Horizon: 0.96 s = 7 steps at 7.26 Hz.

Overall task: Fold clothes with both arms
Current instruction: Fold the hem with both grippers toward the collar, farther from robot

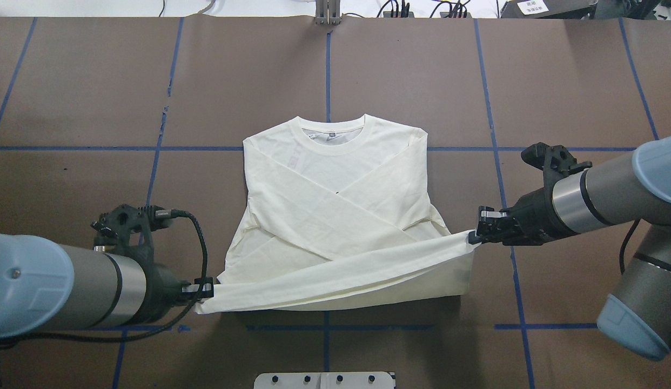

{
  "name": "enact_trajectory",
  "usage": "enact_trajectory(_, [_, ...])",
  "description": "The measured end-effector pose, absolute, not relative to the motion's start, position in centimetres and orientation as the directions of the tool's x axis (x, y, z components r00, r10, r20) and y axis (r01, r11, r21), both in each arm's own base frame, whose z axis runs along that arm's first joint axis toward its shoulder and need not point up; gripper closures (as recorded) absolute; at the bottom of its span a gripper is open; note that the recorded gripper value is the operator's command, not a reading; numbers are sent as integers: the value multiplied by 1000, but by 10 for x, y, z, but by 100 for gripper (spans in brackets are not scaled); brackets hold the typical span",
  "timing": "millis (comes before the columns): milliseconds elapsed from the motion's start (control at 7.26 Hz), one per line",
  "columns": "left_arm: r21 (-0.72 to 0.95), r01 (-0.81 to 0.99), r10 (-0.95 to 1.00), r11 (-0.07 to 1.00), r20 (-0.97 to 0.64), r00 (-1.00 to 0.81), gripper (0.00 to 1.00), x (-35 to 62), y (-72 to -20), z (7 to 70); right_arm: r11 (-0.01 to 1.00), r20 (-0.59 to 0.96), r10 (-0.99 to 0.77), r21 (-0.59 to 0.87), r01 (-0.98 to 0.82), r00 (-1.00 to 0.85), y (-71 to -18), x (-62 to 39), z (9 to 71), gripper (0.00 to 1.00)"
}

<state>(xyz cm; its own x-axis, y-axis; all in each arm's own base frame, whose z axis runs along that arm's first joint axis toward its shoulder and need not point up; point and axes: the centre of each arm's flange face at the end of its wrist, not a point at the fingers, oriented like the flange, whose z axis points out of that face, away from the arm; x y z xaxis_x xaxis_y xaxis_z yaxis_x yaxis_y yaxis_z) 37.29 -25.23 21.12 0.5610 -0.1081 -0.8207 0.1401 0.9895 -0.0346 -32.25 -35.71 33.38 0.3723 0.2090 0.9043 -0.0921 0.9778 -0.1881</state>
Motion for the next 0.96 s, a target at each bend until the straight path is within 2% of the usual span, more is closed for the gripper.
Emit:
enact_trajectory(275, [-27, 196, -132, 980, -827, 546, 100, 360, -293, 204, 972, 909, 230, -193, -137, 348, -400, -318, 328, 100])
enact_trajectory(689, [3, 289, -172, 957, -800, 575, 100, 359, -386, 208, 948, 908, 274, -200, -248, 317, -517, -329, 304, 100])
enact_trajectory(964, [13, 318, -188, 948, -784, 592, 100, 384, -437, 226, 928, 879, 321, -219, -300, 353, -590, -354, 310, 100])
